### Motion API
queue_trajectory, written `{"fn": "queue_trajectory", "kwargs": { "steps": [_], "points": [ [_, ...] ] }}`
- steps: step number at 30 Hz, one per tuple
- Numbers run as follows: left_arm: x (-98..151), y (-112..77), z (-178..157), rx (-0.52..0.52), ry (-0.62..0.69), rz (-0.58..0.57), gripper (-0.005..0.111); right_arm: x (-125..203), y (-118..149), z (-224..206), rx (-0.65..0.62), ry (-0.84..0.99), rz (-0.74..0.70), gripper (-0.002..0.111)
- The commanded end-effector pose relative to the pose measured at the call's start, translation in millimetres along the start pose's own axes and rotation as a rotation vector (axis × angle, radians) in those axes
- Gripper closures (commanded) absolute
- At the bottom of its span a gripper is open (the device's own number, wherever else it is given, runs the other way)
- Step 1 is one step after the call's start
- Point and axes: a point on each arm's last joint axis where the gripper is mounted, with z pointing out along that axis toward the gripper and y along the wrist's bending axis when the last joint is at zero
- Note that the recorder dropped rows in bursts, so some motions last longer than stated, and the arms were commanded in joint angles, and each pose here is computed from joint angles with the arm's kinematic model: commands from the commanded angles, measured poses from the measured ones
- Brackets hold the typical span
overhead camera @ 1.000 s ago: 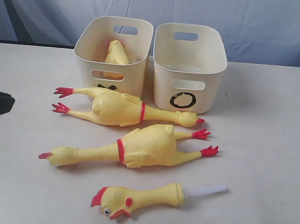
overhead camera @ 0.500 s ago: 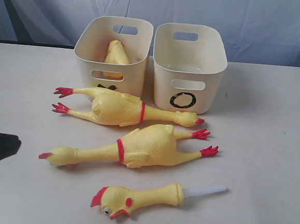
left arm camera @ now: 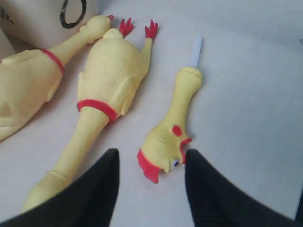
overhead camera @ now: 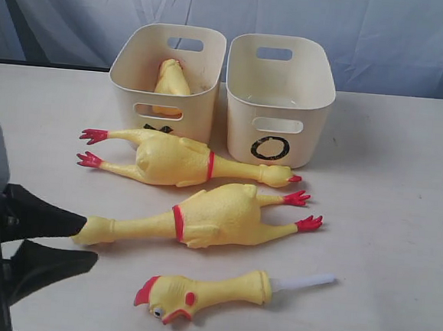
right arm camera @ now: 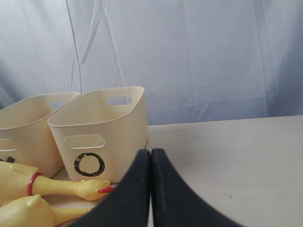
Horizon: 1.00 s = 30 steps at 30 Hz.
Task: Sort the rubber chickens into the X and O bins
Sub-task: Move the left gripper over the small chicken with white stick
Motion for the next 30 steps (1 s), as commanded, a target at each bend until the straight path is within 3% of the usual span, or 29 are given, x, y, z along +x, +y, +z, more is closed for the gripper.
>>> {"fn": "queue_trajectory", "kwargs": {
  "steps": [1,4,10,19,30],
  "points": [
    [3,6.4,21,0.081,0.002,-0.009,0.047,-1,0,0,-0.004,-0.015,0.000,0.109],
    [6,7.4,34,0.166,0.007,-0.006,0.048,-1,0,0,-0.004,-0.015,0.002,0.109],
    [13,14.7,61,0.198,0.076,-0.004,0.048,-1,0,0,-0.004,-0.015,0.002,0.109],
    [-7,-4.3,125,0.210,0.199,0.186,0.048,-1,0,0,-0.004,-0.015,0.002,0.109],
    [-19,-15.9,179,0.272,0.247,0.234,0.048,-1,0,0,-0.004,-0.015,0.002,0.109]
  ]
}}
